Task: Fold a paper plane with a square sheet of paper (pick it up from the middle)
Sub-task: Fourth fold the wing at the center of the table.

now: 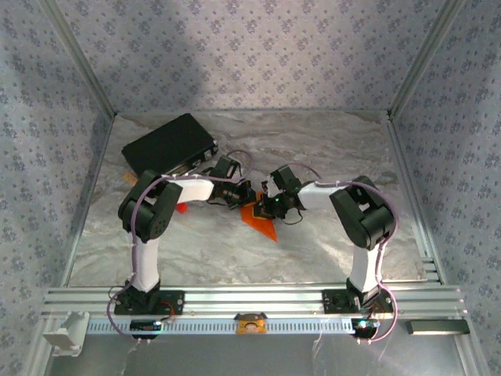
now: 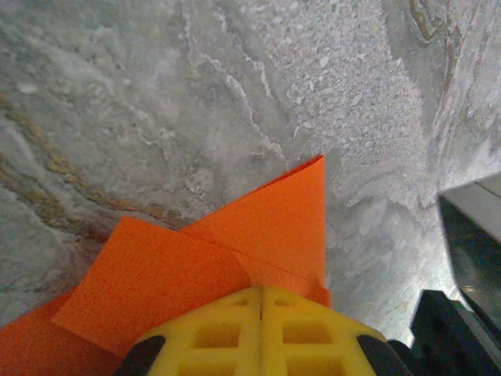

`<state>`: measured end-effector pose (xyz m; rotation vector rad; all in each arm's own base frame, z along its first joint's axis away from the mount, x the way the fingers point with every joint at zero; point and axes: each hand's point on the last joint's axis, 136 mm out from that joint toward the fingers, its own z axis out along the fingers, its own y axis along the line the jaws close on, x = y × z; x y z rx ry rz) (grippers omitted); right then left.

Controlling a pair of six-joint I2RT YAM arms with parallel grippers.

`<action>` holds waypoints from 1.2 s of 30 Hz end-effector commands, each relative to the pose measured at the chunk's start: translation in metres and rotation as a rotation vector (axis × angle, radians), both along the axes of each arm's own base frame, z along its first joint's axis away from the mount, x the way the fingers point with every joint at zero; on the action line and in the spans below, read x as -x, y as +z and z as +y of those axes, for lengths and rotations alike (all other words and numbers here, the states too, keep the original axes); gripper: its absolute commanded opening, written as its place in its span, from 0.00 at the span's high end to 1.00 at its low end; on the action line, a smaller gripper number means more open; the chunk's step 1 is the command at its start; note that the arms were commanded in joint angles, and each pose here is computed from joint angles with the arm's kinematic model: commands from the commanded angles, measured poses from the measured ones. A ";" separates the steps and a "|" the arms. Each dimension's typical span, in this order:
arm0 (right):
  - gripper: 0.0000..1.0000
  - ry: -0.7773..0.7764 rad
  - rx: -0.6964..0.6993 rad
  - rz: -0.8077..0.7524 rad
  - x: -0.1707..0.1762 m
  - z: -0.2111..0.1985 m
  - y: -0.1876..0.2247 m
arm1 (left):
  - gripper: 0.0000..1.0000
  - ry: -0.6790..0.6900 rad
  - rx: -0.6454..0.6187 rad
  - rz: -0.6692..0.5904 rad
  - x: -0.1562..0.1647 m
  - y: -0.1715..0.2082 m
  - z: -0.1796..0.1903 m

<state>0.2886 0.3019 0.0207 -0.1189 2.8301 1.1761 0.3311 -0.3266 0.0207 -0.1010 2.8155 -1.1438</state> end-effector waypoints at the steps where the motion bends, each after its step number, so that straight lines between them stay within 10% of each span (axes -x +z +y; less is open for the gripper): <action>1: 0.96 0.011 0.042 0.060 0.018 -0.014 -0.018 | 1.00 0.026 -0.111 0.079 0.018 -0.033 0.021; 36: 0.92 -0.073 0.072 0.116 0.101 -0.090 -0.015 | 1.00 0.028 -0.113 0.088 0.013 -0.035 0.024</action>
